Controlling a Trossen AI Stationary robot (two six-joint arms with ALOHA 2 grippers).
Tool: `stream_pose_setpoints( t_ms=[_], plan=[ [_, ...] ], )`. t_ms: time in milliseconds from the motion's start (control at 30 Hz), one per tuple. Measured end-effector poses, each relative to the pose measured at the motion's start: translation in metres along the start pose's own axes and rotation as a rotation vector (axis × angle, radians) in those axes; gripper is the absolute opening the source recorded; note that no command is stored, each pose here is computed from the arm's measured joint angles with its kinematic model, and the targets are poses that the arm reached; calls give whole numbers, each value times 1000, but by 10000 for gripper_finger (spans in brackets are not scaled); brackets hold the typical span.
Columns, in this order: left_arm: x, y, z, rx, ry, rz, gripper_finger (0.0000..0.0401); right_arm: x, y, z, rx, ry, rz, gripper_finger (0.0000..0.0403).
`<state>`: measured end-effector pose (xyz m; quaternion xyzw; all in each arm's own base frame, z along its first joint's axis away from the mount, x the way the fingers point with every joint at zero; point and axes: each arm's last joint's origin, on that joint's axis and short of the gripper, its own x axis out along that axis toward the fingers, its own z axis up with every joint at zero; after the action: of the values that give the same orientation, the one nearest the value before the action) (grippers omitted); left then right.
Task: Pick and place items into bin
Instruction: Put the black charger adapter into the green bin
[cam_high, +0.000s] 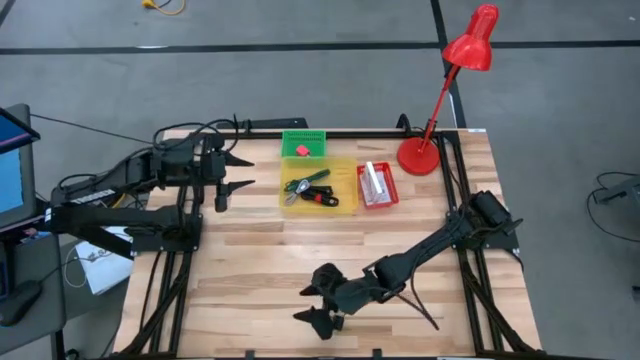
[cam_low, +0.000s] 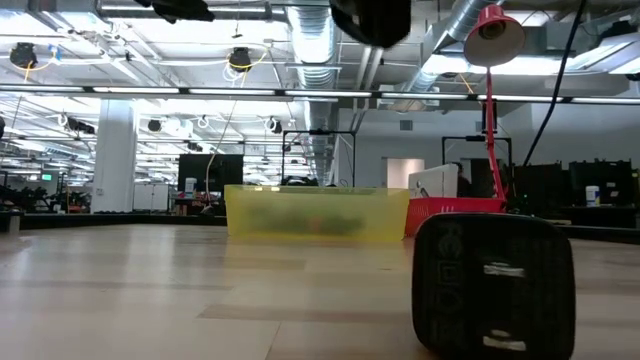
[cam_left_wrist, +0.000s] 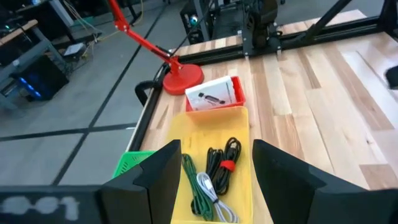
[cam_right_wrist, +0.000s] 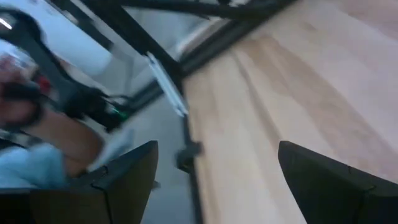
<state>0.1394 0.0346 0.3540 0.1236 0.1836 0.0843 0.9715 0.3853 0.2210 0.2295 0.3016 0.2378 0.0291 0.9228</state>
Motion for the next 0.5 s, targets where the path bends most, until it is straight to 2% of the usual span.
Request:
stream_pose_setpoints(
  t_ms=[233,367,500],
  plan=[
    [0,0,1,1,-16,-23,188,-8,-11,-24,-122,113,-227,326],
    [0,0,1,-3,-16,-23,188,-16,-10,-39,-116,173,-306,326],
    [0,-1,1,-16,-13,-24,188,-22,-5,-53,-112,212,-329,326]
  ],
)
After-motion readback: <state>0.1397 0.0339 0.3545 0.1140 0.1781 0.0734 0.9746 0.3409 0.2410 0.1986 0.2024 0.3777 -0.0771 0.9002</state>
